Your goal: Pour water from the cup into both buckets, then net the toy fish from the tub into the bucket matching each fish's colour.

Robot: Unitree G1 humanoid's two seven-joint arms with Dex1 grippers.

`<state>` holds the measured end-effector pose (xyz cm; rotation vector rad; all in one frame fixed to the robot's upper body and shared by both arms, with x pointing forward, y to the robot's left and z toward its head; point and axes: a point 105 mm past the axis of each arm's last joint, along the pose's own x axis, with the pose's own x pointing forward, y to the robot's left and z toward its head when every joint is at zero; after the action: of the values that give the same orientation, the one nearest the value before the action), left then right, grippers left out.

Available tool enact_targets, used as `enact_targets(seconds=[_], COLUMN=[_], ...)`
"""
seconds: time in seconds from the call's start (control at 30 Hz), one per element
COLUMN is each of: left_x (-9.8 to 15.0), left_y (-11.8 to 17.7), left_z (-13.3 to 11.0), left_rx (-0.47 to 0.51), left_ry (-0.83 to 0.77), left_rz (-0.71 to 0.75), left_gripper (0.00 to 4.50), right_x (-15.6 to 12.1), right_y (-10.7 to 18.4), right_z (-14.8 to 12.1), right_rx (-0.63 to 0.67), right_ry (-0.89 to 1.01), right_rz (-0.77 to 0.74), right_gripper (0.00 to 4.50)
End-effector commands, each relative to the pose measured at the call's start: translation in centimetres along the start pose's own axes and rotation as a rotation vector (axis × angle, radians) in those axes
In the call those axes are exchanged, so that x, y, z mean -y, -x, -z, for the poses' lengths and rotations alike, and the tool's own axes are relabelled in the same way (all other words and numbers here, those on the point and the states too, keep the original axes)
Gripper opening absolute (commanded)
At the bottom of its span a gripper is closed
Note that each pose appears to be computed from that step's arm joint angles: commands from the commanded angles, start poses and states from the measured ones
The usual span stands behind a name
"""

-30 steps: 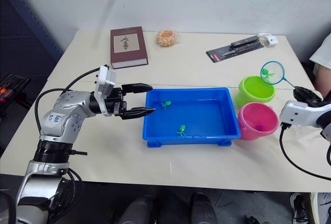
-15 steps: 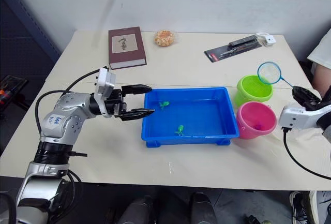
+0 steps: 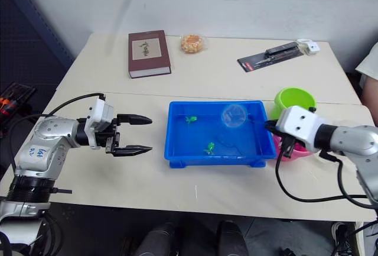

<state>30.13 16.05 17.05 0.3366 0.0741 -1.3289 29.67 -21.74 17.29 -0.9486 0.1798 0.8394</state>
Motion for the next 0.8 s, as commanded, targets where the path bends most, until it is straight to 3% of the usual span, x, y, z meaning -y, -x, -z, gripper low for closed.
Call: enact_targets(seconds=[0.03, 0.27, 0.57, 0.8], left_x=[0.2, 0.5, 0.5, 0.2], left_y=[0.1, -0.1, -0.2, -0.7], left_z=[-0.8, -1.2, -1.5, -3.2], left_rx=[-0.012, 0.011, 0.031, 0.095], left_ry=[-0.015, 0.0, -0.013, -0.065], left_rz=[-0.017, -0.036, -0.063, -0.096], left_gripper=[4.49, 4.49, 4.49, 4.49], right_x=[-0.7, -1.8, -2.3, -1.5], right_y=[-1.5, -3.2, -4.4, -2.0], right_z=[0.2, 1.4, -2.4, -4.4], right_rx=[-0.024, -0.039, 0.196, 0.403], right_ry=[0.089, 0.151, -0.062, -0.264], right_rz=[-0.042, -0.148, -0.224, -0.196], right_gripper=[0.0, 0.0, 0.0, 0.0])
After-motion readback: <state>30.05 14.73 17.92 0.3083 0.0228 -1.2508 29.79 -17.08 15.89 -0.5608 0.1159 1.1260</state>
